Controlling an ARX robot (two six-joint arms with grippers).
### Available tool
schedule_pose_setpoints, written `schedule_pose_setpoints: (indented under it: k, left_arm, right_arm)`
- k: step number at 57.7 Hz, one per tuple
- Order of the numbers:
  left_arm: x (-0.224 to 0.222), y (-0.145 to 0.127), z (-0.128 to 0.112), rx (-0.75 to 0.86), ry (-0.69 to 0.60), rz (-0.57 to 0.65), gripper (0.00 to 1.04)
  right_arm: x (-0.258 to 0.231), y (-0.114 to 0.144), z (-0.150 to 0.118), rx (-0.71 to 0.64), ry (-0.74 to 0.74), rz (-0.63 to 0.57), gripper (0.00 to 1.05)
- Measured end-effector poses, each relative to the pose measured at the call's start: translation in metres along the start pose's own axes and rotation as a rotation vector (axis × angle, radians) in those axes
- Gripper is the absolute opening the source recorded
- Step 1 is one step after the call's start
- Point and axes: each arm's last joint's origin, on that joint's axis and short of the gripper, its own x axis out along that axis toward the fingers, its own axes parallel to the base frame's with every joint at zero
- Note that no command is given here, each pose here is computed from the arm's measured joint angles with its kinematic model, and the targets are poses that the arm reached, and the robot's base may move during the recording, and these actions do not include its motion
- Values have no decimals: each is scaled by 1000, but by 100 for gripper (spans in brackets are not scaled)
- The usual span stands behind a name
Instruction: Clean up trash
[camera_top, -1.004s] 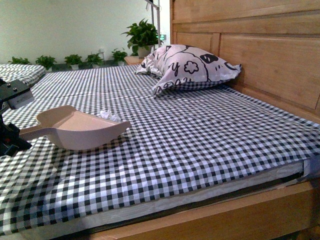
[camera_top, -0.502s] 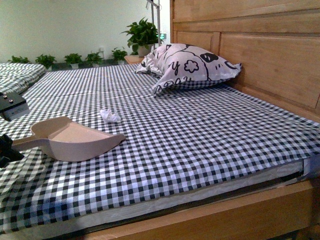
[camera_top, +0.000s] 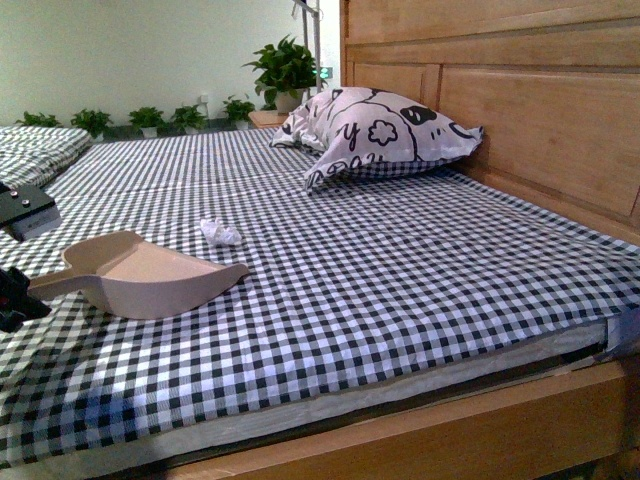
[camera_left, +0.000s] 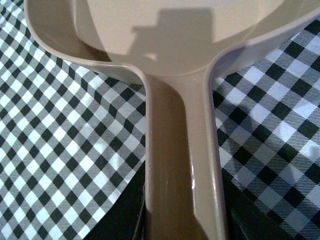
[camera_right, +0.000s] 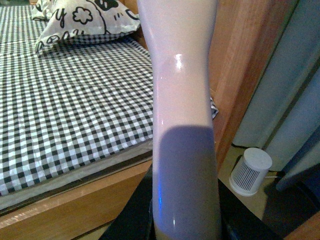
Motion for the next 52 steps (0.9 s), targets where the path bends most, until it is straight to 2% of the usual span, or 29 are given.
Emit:
schedule_pose_setpoints:
  k: [49,52]
  left_arm:
    - [1,0,-4,-9,9,-10,27]
    - [1,0,-4,-9,9,-11,27]
  right_arm:
    - [0,0,0,0,0,0,19]
    - [5,2,-1,-30,80,31,19]
